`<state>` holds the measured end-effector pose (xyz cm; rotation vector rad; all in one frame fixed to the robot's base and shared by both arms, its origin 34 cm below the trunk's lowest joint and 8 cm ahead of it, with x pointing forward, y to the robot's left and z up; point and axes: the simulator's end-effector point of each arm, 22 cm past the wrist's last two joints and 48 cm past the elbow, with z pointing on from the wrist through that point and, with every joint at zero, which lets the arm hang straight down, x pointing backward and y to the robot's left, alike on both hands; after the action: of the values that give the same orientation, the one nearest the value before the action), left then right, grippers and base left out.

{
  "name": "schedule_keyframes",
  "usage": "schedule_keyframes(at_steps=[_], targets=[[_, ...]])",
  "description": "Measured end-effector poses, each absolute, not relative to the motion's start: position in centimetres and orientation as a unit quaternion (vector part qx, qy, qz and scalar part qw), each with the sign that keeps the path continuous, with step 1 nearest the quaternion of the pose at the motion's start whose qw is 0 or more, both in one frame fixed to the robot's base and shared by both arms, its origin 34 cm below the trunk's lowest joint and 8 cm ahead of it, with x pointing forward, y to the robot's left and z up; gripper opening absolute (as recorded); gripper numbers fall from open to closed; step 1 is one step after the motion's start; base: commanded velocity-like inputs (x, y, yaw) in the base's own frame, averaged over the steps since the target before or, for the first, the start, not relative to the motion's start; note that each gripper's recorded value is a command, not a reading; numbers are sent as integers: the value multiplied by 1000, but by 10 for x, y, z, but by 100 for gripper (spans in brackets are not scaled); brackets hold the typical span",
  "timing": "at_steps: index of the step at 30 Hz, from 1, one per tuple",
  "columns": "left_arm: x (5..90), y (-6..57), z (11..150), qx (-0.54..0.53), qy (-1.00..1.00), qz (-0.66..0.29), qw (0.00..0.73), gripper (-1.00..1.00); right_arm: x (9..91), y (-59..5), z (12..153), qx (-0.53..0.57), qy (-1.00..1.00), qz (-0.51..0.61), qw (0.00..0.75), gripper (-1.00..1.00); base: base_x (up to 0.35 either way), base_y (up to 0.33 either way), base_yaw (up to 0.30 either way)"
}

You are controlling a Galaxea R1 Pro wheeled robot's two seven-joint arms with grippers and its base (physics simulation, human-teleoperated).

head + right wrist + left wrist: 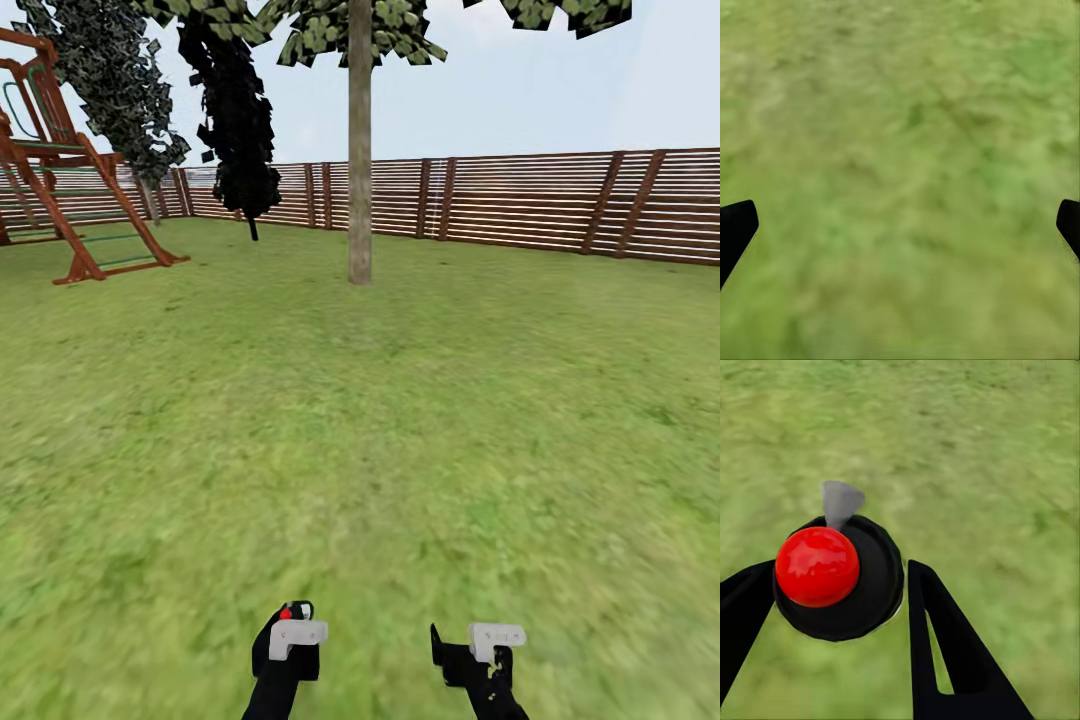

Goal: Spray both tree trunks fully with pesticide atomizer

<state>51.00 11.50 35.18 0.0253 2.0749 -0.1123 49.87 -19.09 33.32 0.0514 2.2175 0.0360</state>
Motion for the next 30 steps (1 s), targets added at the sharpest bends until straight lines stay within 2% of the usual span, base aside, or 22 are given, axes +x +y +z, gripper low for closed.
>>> schedule_keyframes(at_steps=[30], targets=[[510,116,351,10,861,-46,506,-100,499,-191,333,21,895,15,445,100,335,0,0]])
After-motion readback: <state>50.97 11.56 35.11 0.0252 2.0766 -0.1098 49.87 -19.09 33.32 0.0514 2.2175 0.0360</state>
